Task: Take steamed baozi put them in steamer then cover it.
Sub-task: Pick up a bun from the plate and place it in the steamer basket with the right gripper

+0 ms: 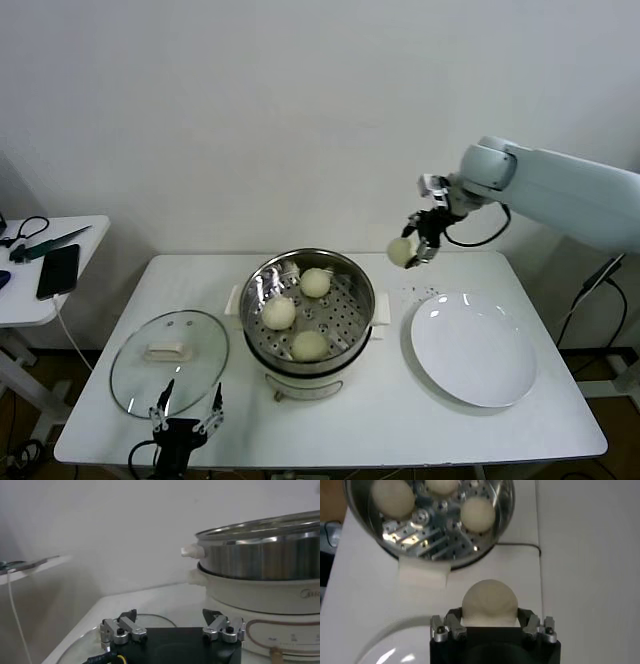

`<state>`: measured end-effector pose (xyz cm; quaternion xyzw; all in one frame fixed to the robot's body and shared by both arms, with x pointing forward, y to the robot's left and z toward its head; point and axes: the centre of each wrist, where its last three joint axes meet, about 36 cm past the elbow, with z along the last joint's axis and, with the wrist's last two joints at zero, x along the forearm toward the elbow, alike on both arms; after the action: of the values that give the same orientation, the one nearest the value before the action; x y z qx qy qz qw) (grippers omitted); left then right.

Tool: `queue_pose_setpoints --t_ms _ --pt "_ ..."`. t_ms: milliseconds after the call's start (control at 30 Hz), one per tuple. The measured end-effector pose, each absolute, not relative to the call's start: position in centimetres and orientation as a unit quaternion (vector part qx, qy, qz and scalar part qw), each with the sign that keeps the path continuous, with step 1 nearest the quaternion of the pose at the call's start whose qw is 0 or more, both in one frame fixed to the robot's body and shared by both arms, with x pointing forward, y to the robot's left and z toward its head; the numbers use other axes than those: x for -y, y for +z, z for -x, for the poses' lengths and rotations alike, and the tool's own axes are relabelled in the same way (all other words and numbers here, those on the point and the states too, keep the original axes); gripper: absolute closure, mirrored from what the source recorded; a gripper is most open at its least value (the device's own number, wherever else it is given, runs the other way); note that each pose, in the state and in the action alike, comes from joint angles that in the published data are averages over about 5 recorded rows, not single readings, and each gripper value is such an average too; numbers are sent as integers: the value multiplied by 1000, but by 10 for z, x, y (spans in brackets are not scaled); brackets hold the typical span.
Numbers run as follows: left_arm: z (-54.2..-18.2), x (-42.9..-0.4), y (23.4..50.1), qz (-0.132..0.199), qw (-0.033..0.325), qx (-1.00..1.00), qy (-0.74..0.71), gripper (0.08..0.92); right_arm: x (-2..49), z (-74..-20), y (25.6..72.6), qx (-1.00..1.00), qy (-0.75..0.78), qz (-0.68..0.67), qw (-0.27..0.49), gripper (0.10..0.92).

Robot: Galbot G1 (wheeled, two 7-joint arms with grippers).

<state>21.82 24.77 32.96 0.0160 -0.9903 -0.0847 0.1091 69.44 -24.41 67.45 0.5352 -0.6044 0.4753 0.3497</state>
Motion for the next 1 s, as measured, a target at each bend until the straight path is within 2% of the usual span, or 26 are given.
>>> queue_pose_setpoints --t_ms 233,533,1000 --pt "-223 -245 329 -6 107 990 -90 177 179 -685 671 581 479 -555 354 310" --pt "-227 -247 331 -2 102 990 -94 177 125 -676 651 546 497 -564 369 310" --pt "-227 -249 330 -5 103 990 -94 177 97 -666 610 505 515 -571 392 304"
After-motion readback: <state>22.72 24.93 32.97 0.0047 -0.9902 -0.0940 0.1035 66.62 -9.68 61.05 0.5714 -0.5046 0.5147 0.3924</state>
